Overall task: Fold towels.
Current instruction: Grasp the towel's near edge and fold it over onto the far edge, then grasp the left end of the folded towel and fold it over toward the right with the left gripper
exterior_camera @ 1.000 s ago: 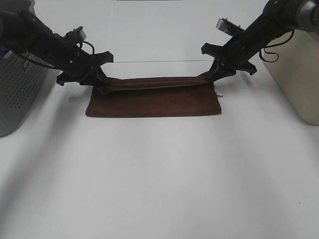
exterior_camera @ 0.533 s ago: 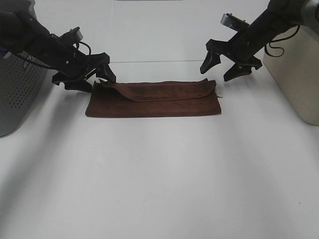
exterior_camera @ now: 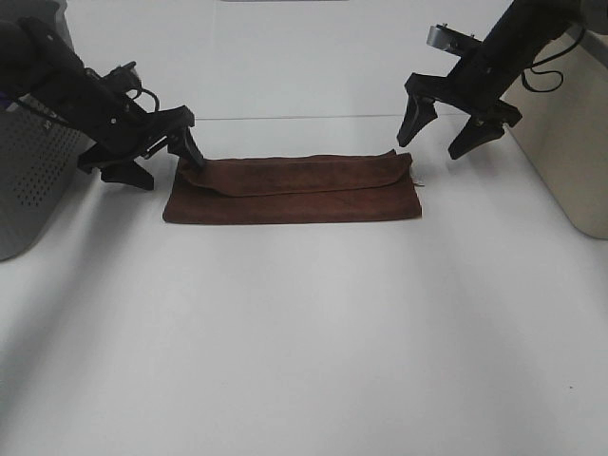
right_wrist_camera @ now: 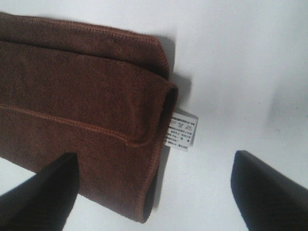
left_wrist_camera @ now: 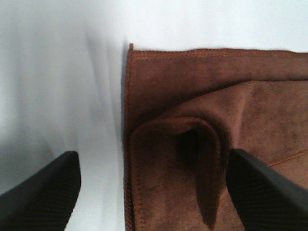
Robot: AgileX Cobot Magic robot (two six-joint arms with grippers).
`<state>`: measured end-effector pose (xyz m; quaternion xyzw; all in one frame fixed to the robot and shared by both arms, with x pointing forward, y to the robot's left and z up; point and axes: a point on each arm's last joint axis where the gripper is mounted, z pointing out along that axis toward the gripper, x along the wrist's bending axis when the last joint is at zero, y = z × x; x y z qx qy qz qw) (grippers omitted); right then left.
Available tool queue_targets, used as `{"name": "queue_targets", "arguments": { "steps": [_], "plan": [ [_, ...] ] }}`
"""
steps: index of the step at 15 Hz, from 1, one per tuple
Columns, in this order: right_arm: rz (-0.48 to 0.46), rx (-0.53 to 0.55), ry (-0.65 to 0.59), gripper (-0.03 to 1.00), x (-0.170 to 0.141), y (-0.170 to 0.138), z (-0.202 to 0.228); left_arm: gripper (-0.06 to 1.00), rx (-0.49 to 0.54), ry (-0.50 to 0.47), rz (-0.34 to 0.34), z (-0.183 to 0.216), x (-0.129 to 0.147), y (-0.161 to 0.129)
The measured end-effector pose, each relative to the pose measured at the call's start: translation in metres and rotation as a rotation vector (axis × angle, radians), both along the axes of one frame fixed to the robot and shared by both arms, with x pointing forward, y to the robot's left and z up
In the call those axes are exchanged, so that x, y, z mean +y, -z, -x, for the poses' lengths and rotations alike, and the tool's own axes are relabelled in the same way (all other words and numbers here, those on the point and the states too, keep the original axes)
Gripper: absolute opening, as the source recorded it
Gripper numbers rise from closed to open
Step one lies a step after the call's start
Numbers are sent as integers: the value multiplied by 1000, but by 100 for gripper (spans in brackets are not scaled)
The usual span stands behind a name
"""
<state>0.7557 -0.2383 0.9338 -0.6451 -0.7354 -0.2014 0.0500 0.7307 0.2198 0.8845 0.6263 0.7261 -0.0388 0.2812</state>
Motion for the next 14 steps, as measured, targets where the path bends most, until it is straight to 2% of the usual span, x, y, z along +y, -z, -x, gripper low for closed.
{"name": "queue_targets", "arguments": {
  "steps": [3,6,7,8,11,13,14],
  "plan": [
    [7,0,0,82,-1,0,0,77,24,-41,61,-2,1,11],
    [8,1,-1,82,-1,0,0,74,38,-72,243,-5,-12,23],
    [8,1,-1,82,-1,0,0,72,40,-63,274,-5,-16,25],
    [8,1,-1,82,-1,0,0,67,43,-49,275,-5,-19,27],
    [7,2,2,82,-1,0,0,41,53,-32,257,-4,-20,32],
    [6,4,8,82,-1,0,0,11,49,0,212,-4,-18,35],
    [5,5,11,82,-1,0,0,5,48,10,200,-6,-17,34]
  ]
}}
